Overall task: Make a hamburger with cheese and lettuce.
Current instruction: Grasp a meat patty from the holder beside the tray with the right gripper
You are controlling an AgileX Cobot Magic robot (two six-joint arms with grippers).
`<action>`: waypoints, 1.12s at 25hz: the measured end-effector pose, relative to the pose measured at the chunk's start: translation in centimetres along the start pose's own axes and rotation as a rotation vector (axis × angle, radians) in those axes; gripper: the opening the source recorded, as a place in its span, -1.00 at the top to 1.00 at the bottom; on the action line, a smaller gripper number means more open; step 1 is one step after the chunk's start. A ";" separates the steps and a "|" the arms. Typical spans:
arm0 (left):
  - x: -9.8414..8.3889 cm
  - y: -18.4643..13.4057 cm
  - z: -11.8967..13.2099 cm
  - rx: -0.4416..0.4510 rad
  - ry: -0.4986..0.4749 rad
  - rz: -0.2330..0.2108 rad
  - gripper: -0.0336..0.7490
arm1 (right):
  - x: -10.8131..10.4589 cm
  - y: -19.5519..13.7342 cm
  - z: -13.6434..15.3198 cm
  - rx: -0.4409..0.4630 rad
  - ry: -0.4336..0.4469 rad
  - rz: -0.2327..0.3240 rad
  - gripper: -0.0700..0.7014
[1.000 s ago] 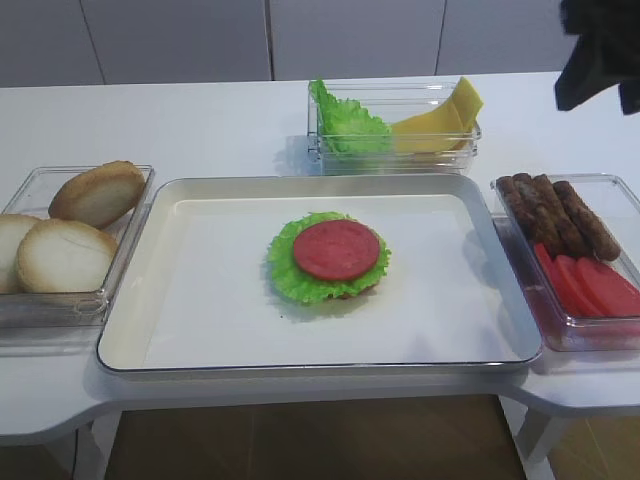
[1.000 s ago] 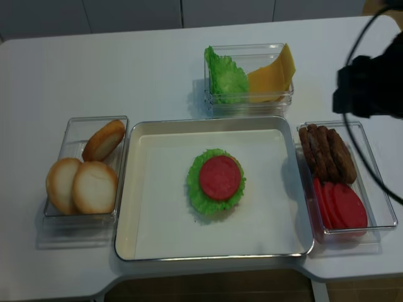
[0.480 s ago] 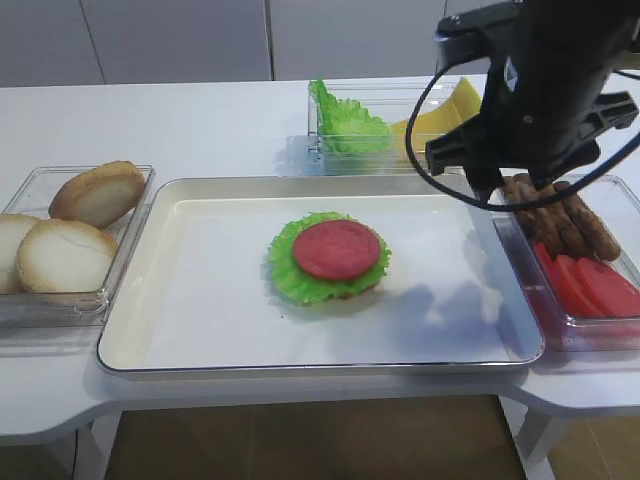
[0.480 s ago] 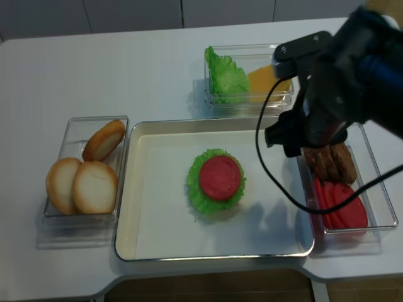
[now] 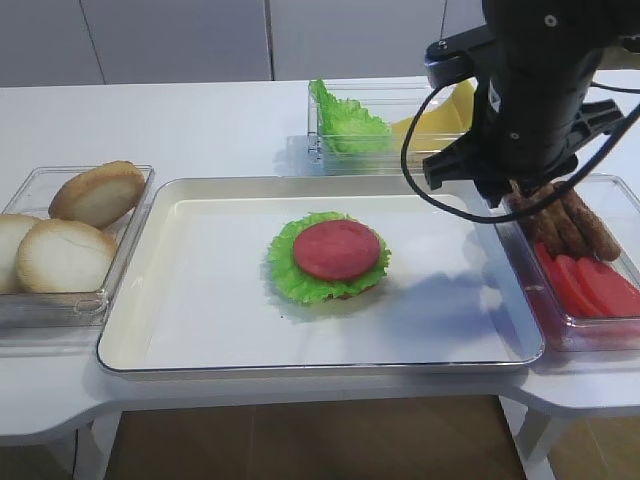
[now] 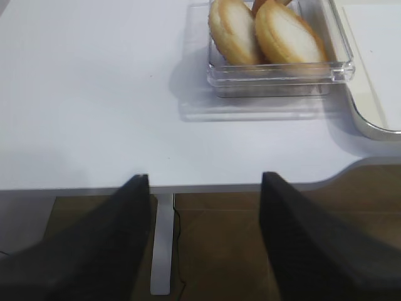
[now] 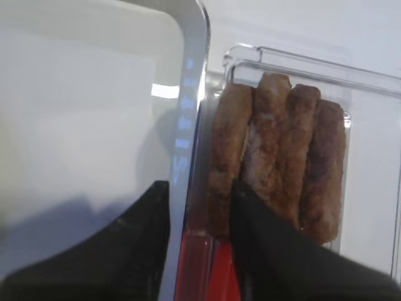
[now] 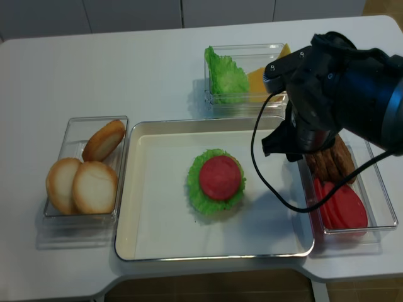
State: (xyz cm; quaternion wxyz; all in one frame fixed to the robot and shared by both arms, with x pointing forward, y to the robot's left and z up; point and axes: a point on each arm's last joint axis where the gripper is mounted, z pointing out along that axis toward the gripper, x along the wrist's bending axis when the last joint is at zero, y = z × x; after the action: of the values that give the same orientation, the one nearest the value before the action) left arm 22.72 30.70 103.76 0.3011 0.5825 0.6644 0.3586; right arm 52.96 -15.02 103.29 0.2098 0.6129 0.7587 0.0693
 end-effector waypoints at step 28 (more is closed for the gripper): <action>0.0 0.0 0.0 0.000 0.000 0.000 -0.15 | 0.3 0.3 2.0 0.026 -0.070 -0.061 0.20</action>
State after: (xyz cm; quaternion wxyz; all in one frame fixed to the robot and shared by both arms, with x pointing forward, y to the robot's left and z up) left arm 22.72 30.70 103.76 0.3011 0.5825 0.6644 0.3586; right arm 53.94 -15.01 101.55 0.2305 0.5943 0.7699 0.0315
